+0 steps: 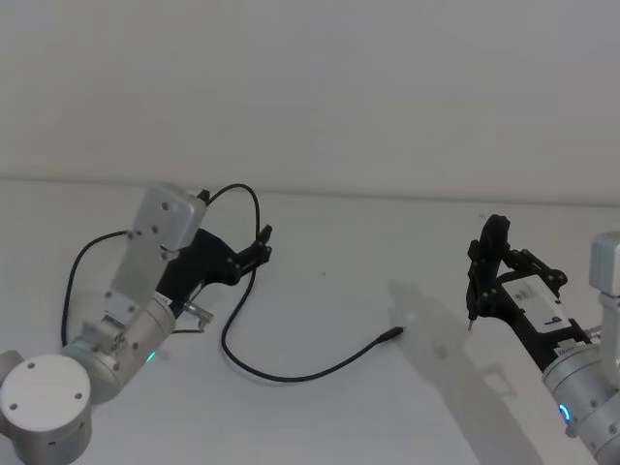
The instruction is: Pick up the data cable with the one hand.
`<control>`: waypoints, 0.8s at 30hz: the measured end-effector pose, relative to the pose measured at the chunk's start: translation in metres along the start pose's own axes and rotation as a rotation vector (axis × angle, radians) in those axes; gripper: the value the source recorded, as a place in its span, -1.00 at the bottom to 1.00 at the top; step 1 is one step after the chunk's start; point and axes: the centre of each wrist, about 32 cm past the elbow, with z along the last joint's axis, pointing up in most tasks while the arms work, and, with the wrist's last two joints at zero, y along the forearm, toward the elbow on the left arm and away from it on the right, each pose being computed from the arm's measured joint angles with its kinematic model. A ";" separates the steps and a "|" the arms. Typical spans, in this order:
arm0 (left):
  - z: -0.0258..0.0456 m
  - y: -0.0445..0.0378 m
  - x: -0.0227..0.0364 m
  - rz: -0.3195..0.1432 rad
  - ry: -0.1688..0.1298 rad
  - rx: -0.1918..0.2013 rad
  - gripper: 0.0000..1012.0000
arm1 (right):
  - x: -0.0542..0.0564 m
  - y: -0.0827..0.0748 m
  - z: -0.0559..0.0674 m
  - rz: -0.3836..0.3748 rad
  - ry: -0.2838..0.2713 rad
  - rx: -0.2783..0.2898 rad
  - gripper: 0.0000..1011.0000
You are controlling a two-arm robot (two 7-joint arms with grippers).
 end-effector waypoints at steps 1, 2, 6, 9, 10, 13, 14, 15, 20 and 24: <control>0.0014 0.0000 -0.0004 -0.013 -0.005 0.001 0.98 | 0.000 0.000 0.000 0.000 0.000 0.000 -0.47; 0.0020 0.0001 -0.0007 -0.020 -0.007 0.002 0.98 | 0.000 0.000 0.000 0.000 0.000 0.000 -0.47; 0.0067 0.0006 -0.0017 -0.066 -0.024 0.005 0.98 | 0.000 0.000 0.000 0.000 0.000 0.000 -0.47; 0.0103 0.0015 -0.0014 -0.103 -0.039 0.012 0.98 | 0.000 0.000 0.000 0.000 0.000 0.000 -0.47; 0.0116 0.0017 -0.0016 -0.117 -0.043 0.014 0.98 | 0.000 0.000 0.000 0.000 0.000 0.000 -0.47; 0.0164 0.0031 -0.0007 -0.163 -0.063 0.022 0.98 | 0.000 0.000 0.000 0.000 0.000 0.000 -0.47; 0.0189 0.0038 -0.0002 -0.183 -0.073 0.026 0.98 | 0.000 0.000 0.000 0.000 0.000 0.000 -0.47; 0.0201 0.0042 0.0002 -0.198 -0.078 0.029 0.98 | 0.000 0.000 0.000 0.000 0.000 0.000 -0.47; 0.0302 0.0074 0.0045 -0.290 -0.121 0.052 0.98 | 0.000 0.000 0.000 0.000 0.000 0.000 -0.47; 0.0359 0.0090 0.0074 -0.346 -0.144 0.071 0.98 | 0.000 0.000 0.000 0.000 0.000 0.000 -0.47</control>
